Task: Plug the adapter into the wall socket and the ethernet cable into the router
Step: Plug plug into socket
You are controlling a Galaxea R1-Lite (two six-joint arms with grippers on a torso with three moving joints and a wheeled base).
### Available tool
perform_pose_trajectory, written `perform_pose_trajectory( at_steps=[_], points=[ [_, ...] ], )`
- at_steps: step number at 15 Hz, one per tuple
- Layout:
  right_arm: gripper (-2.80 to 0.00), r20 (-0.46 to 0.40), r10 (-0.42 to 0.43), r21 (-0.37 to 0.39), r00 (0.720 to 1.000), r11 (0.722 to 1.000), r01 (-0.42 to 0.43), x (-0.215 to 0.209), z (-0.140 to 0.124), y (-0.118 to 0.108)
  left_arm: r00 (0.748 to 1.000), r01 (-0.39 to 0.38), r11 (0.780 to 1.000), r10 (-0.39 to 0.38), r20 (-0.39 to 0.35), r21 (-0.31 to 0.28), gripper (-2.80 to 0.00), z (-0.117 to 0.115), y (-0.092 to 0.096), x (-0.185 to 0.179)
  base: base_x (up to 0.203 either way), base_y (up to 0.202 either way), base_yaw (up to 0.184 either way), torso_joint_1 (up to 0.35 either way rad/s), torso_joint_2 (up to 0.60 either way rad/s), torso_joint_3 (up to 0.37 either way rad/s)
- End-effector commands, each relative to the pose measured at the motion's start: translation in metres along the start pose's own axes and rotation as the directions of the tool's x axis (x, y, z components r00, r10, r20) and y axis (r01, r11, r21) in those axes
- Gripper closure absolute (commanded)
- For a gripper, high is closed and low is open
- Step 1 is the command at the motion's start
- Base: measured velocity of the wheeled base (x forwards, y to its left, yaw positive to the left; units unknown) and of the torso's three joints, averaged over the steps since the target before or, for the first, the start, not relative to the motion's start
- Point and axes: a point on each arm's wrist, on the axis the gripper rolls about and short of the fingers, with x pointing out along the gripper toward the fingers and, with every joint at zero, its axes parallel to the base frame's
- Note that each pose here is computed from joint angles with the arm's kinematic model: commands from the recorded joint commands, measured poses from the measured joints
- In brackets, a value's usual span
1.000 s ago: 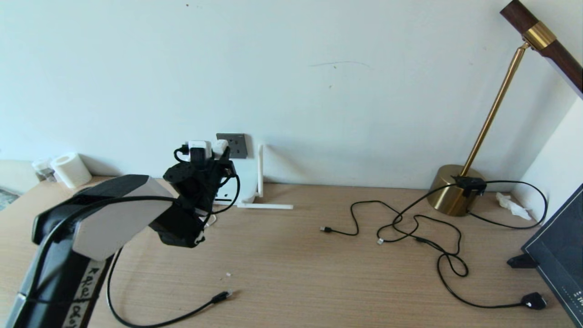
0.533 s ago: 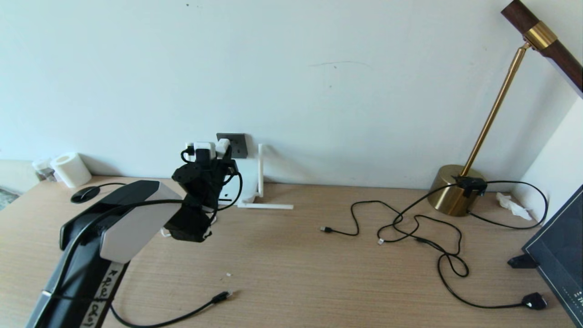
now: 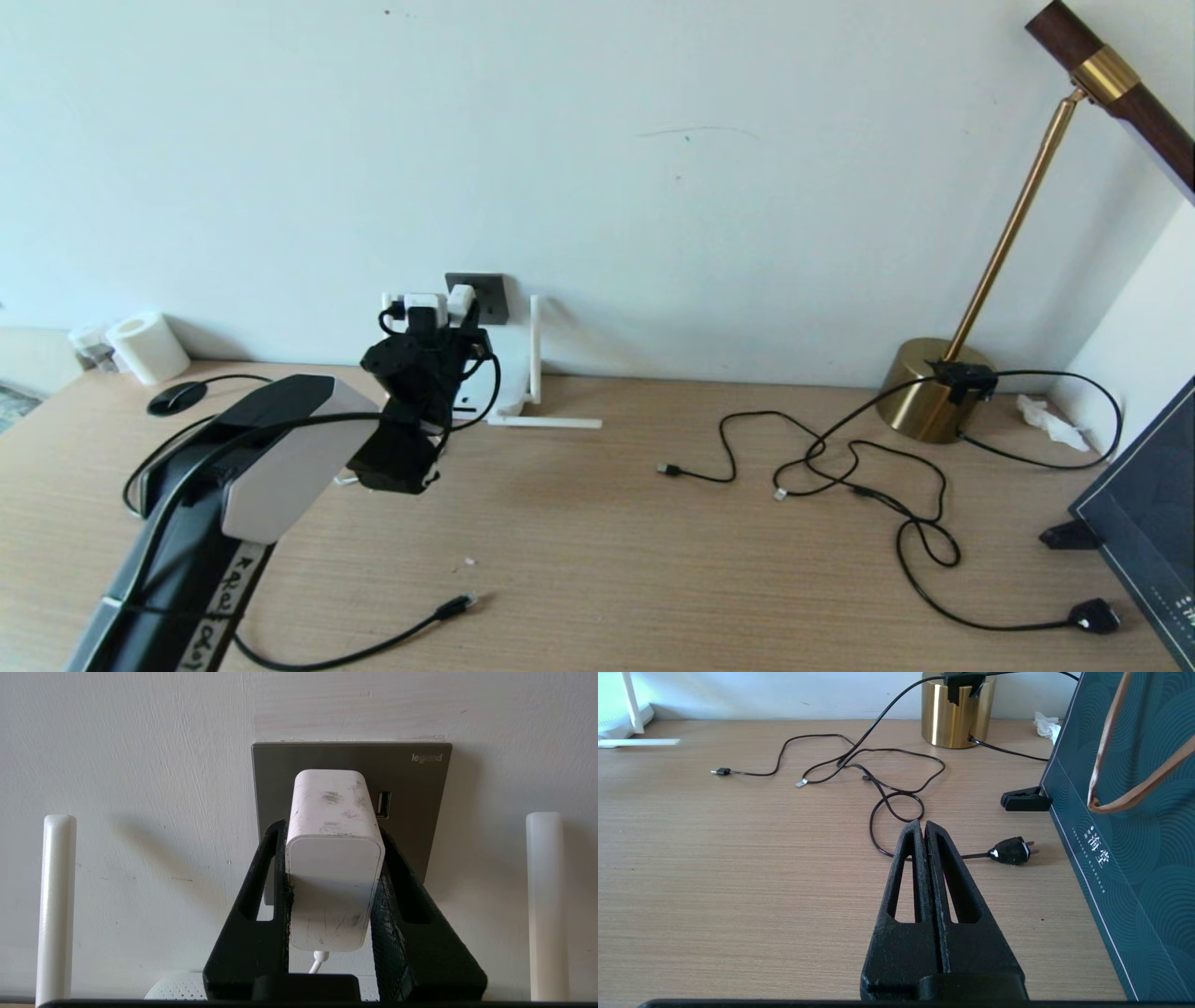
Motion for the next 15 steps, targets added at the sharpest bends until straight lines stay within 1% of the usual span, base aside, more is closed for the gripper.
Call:
perform_pose_trajectory(
  at_steps=[1, 15],
  points=[
    [0.0, -0.001, 0.001, 0.0, 1.0, 1.0, -0.001, 0.0001, 0.0001, 0.0, 1.0, -0.001, 1.0, 0.001, 0.005, 0.0, 0.0, -0.0011, -0.0001, 0.0012, 0.0, 0.0, 0.0, 0.0, 0.0, 0.0],
    [0.0, -0.001, 0.001, 0.0, 1.0, 1.0, -0.001, 0.0001, 0.0001, 0.0, 1.0, -0.003, 1.0, 0.003, 0.006, 0.0, 0.0, -0.0013, 0.0002, -0.0018, 0.0, 0.0, 0.0, 0.0, 0.0, 0.0]
  ],
)
